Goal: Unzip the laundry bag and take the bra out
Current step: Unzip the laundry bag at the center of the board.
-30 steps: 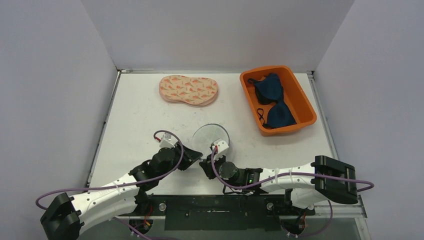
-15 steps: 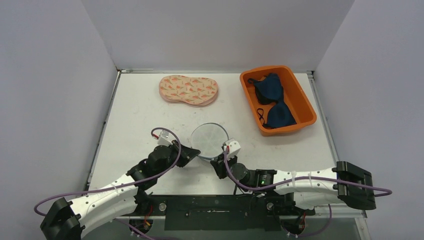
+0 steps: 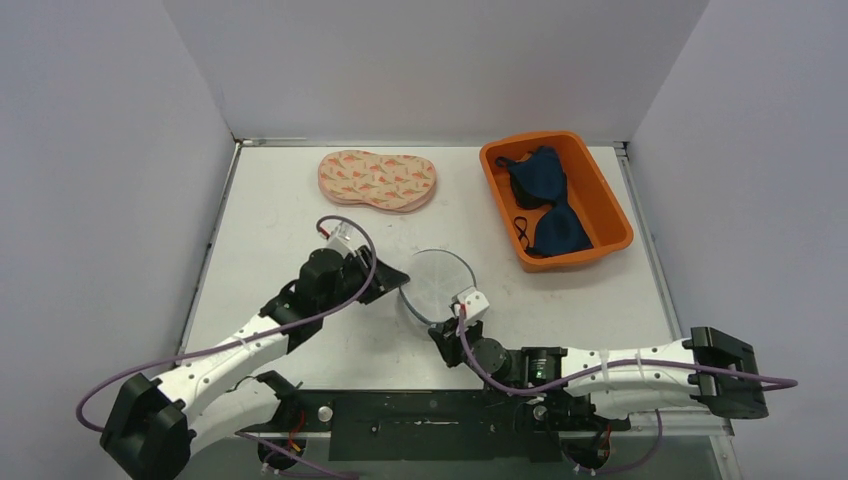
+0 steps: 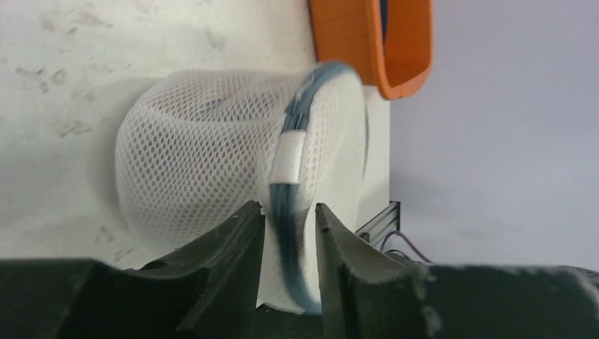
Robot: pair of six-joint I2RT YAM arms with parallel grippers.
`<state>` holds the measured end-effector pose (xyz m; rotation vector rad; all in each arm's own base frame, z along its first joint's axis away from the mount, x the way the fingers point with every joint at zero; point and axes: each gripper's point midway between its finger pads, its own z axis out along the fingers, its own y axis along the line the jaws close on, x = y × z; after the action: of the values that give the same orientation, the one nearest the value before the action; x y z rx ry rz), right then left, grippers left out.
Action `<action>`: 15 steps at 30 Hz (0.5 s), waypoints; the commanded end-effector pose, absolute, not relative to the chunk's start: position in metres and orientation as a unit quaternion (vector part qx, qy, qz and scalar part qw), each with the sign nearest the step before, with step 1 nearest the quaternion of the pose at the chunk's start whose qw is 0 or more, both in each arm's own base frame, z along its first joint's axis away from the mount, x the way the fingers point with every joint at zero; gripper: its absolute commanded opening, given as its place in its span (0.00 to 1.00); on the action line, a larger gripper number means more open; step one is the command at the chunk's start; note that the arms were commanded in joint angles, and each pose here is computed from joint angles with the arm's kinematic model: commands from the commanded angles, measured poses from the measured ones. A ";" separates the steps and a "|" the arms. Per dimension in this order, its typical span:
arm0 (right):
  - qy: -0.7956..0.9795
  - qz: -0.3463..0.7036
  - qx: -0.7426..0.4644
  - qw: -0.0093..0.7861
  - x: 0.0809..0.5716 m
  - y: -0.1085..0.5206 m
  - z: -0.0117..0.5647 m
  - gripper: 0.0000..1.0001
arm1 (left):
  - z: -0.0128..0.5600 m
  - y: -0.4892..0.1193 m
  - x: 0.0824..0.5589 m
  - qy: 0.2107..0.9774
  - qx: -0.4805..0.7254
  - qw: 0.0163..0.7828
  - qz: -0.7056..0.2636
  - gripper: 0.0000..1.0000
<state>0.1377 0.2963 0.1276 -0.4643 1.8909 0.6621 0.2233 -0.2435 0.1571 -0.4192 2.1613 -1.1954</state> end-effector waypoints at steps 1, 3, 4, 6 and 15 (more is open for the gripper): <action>0.769 0.297 -0.195 0.532 0.132 0.315 0.139 0.05 | 0.203 -0.273 0.240 0.810 -0.056 0.324 -0.485 0.43; 0.767 0.304 -0.190 0.532 0.131 0.324 0.139 0.05 | 0.207 -0.279 0.242 0.819 -0.041 0.316 -0.477 0.62; 0.766 0.309 -0.188 0.531 0.131 0.329 0.139 0.05 | 0.204 -0.275 0.243 0.828 -0.045 0.315 -0.462 0.71; 0.763 0.316 -0.187 0.532 0.132 0.339 0.141 0.05 | 0.198 -0.263 0.238 0.840 -0.058 0.315 -0.437 0.81; 0.754 0.332 -0.199 0.530 0.145 0.371 0.152 0.05 | 0.147 -0.183 0.172 0.884 -0.128 0.294 -0.340 0.96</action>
<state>0.1363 0.3452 0.1133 -0.5339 1.8820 0.6658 0.2029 -0.2212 0.1841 -0.2474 2.2431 -1.0587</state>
